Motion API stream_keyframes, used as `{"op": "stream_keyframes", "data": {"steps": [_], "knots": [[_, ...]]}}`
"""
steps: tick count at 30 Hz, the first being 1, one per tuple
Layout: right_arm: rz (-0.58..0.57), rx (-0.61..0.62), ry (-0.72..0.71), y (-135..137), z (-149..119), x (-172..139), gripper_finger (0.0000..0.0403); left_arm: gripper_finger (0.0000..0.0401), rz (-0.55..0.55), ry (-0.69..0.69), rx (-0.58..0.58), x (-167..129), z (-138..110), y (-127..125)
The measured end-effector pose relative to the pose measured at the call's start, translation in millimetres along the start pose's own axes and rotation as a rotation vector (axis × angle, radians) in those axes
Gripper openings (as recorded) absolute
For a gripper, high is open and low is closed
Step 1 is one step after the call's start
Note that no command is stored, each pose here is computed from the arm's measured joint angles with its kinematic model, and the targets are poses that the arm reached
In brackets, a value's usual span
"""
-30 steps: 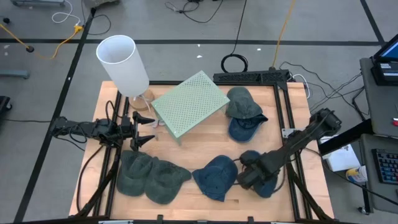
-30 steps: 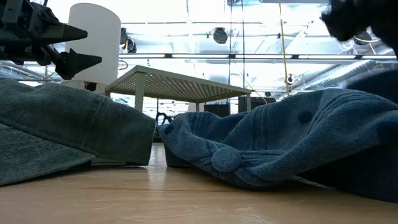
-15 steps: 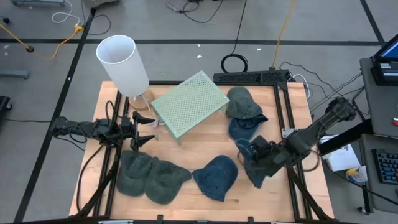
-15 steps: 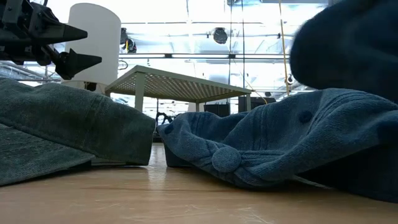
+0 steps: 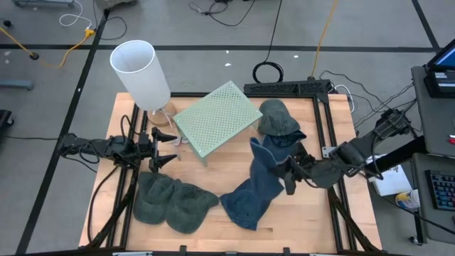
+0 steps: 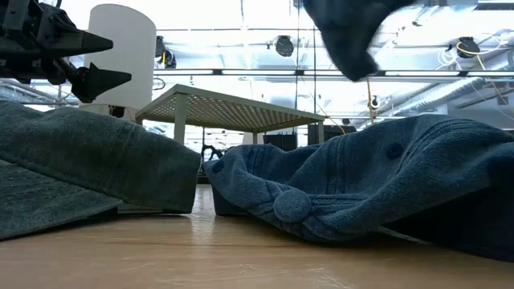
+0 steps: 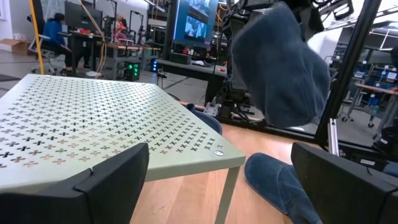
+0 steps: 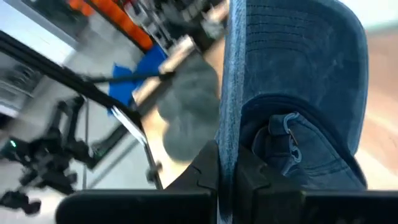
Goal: Pick & Place hat
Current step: Put the bottom right blue cap on the shelf
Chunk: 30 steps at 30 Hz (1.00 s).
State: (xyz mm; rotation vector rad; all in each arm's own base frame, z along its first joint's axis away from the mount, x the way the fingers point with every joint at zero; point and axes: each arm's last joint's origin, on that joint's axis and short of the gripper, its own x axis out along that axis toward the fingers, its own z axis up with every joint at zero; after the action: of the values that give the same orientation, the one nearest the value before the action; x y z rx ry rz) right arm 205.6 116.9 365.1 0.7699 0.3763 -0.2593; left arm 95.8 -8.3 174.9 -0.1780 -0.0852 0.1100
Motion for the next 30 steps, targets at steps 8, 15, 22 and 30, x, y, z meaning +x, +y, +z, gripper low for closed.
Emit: {"op": "stream_keyframes", "data": {"steps": [8,15,22,30], "knots": [[0.094,-0.027,-0.193,2,13,20,0.0004,0.0399,0.0,-0.001,0.0,0,0,0],[0.218,0.002,-0.365,-17,4,44,0.0005,0.0399,0.0,0.0,0.0,0,0,0],[0.351,0.058,-0.515,-52,-15,56,0.0006,0.0399,0.002,-0.001,0.0,0,0,0],[0.345,0.01,-0.593,-75,-21,59,0.0006,0.0399,-0.003,0.001,-0.045,0,0,0]]}}
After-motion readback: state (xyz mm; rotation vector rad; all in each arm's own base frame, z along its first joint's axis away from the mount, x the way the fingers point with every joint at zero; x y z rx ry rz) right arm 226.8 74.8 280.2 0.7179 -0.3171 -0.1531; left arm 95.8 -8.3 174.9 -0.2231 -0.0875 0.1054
